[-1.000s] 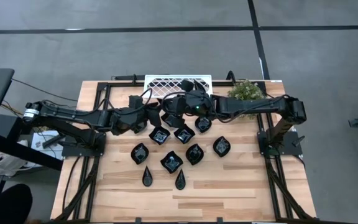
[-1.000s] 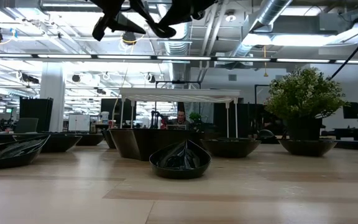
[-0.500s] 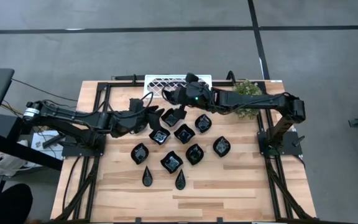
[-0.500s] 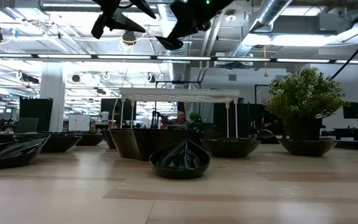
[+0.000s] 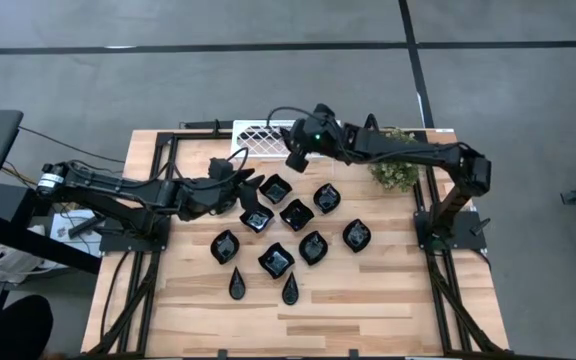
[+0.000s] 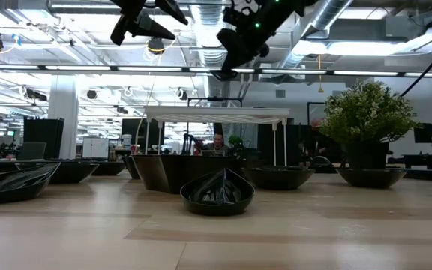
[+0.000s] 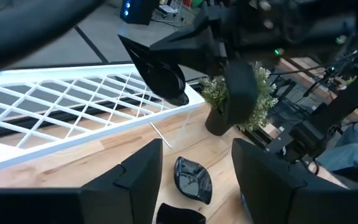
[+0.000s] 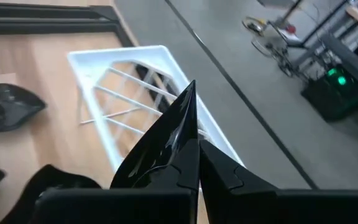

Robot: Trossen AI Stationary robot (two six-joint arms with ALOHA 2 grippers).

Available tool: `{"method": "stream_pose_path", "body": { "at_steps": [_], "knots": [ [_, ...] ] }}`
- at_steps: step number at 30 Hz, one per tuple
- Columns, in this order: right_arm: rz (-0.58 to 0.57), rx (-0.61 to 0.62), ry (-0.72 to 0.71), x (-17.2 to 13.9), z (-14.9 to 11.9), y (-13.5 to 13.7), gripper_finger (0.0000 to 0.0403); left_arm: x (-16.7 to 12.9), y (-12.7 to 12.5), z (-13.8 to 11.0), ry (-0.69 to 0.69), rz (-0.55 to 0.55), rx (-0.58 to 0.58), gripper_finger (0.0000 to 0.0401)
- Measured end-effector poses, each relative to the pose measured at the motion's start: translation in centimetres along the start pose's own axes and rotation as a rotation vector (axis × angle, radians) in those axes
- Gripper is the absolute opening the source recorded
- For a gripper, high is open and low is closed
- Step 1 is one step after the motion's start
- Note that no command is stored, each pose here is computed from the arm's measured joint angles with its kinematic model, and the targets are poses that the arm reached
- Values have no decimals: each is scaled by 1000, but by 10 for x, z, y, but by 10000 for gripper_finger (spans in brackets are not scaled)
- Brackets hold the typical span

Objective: Pick & Place Mini shaped plates
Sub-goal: Stack the drop-shaped plate on top of the other drop-shaped plates on the shelf

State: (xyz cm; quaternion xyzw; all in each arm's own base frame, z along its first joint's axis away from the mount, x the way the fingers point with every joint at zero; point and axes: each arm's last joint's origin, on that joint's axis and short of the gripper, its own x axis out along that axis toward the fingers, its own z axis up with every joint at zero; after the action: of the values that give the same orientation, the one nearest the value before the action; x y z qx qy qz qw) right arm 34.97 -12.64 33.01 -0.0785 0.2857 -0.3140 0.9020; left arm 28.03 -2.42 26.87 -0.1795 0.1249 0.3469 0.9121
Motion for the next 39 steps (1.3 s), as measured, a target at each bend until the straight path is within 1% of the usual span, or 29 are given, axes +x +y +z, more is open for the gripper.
{"method": "stream_pose_path", "body": {
  "at_steps": [3, 6, 11, 13, 15, 17, 22, 27, 30, 33, 39],
  "knots": [
    [-29, 49, 24, 3, -3, -15, 0, 0, 0, 0, 2, 2, 11, 196],
    [-28, 100, 59, 7, -9, -29, 0, 0, 0, -1, 4, 3, 14, 194],
    [-35, 176, 142, 9, -20, -52, 0, 0, 0, -1, 23, -23, 77, 189],
    [-32, 206, 163, 10, -24, -60, 0, 1, 2, -5, 31, -23, 88, 186],
    [-16, 235, 176, 11, -27, -68, 0, 1, 8, -14, 53, -15, 85, 183],
    [14, 253, 188, 13, -30, -74, 0, 0, 15, -22, 68, -9, 59, 180],
    [72, 298, 208, 15, -36, -88, 0, -12, 37, -33, 67, -38, 5, 173],
    [104, 354, 275, 16, -48, -103, 0, -31, 62, -36, 28, -66, -6, 171],
    [133, 389, 296, 16, -52, -108, 0, -42, 73, -35, -3, -102, -16, 172],
    [147, 413, 298, 16, -54, -113, 0, -48, 80, -34, -31, -124, -26, 172],
    [184, 418, 298, 19, -55, -114, 0, -51, 88, -41, -41, -129, 9, 172]
  ]
}}
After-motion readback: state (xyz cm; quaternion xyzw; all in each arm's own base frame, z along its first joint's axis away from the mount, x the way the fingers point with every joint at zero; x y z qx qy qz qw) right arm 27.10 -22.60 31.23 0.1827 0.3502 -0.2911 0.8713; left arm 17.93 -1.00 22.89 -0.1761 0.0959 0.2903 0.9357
